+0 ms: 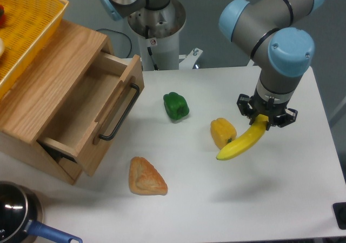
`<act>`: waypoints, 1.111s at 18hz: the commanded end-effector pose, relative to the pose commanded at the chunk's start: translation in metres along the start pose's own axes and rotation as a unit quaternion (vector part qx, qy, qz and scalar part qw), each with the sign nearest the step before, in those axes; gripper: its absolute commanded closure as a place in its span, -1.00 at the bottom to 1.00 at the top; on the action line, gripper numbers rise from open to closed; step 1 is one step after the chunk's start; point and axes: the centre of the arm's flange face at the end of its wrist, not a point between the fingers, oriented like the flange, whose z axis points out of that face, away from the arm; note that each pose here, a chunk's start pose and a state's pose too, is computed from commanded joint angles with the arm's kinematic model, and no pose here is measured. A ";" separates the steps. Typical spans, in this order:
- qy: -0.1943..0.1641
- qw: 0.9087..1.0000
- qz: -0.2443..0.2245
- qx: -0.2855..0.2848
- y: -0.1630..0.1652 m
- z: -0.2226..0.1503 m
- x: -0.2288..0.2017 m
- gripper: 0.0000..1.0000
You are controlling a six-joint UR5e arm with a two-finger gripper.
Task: Place the banana in the top drawer
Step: 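Lift the held yellow banana up and carry it toward the open drawer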
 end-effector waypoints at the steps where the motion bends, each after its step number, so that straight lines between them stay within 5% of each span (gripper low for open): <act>1: 0.001 1.000 0.001 -0.002 -0.001 0.002 0.002 0.71; 20: 0.010 1.000 0.011 -0.024 0.012 -0.103 0.112 0.73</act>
